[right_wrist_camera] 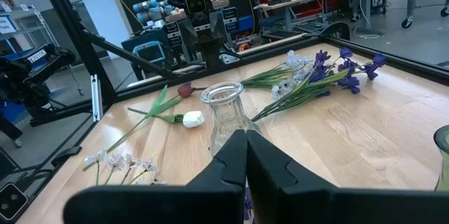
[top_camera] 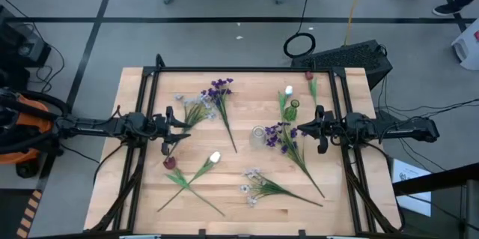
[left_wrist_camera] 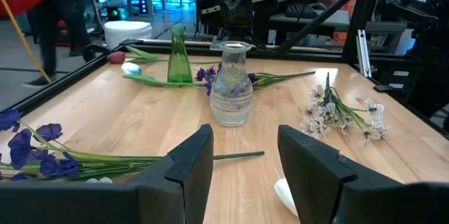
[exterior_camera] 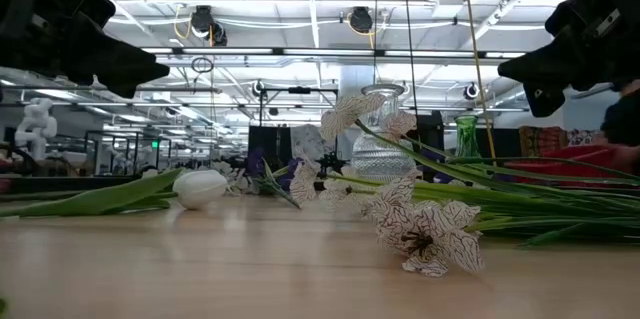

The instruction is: Sort flowers into vase by color

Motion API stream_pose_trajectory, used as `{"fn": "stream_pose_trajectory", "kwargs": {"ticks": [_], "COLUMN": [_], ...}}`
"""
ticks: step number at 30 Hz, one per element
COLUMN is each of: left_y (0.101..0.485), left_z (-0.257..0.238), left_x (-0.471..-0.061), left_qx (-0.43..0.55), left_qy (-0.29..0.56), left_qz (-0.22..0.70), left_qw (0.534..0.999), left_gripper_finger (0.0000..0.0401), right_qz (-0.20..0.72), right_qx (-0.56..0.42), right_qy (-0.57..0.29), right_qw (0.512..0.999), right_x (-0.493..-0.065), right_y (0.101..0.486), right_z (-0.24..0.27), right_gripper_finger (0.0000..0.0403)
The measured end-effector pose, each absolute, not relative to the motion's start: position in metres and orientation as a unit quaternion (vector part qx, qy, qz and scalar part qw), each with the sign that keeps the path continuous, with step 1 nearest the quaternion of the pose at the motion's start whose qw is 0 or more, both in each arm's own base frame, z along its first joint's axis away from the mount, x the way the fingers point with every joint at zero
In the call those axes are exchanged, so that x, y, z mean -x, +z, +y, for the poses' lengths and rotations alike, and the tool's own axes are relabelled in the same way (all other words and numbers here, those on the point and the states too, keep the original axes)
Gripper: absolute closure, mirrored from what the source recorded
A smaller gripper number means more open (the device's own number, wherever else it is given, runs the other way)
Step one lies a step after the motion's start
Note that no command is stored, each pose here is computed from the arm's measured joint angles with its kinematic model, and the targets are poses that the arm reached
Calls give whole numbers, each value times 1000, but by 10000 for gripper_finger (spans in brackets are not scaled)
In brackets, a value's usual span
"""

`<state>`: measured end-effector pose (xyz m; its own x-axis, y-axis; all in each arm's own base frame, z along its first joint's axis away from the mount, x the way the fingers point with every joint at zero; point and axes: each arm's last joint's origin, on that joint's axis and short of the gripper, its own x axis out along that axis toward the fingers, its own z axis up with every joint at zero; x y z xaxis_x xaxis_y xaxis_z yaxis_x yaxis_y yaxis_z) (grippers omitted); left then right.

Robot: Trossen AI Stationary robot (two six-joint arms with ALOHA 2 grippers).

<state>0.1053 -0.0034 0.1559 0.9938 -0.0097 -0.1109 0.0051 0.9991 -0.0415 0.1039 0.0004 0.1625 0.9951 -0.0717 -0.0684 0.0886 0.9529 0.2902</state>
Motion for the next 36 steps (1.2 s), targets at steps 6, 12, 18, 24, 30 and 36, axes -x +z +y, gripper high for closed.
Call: {"fn": "stream_pose_trajectory", "kwargs": {"ticks": [6, 12, 18, 24, 30, 36], "left_y": [156, 156, 156, 156, 156, 156], "left_z": [-3, -3, -3, -3, -3, -3], "left_x": [-105, -105, -105, -105, -105, -105], "left_qx": [21, 21, 21, 21, 21, 21], "left_qy": [-4, -4, -4, -4, -4, -4], "left_qz": [56, 56, 56, 56, 56, 56], "left_qw": [998, 998, 998, 998, 998, 998], "left_gripper_finger": [234, 234, 234, 234, 234, 234], "right_qz": [28, 28, 28, 28, 25, -8], "right_qx": [-148, -148, -148, -148, -130, -143], "right_qy": [-41, -41, -41, -41, -54, -54], "right_qw": [988, 988, 988, 988, 990, 988], "right_x": [-104, -104, -104, -104, -104, -104], "right_y": [163, 163, 163, 163, 163, 177], "right_z": [0, 0, 0, 0, 0, -1], "right_gripper_finger": [403, 403, 403, 403, 403, 403]}}
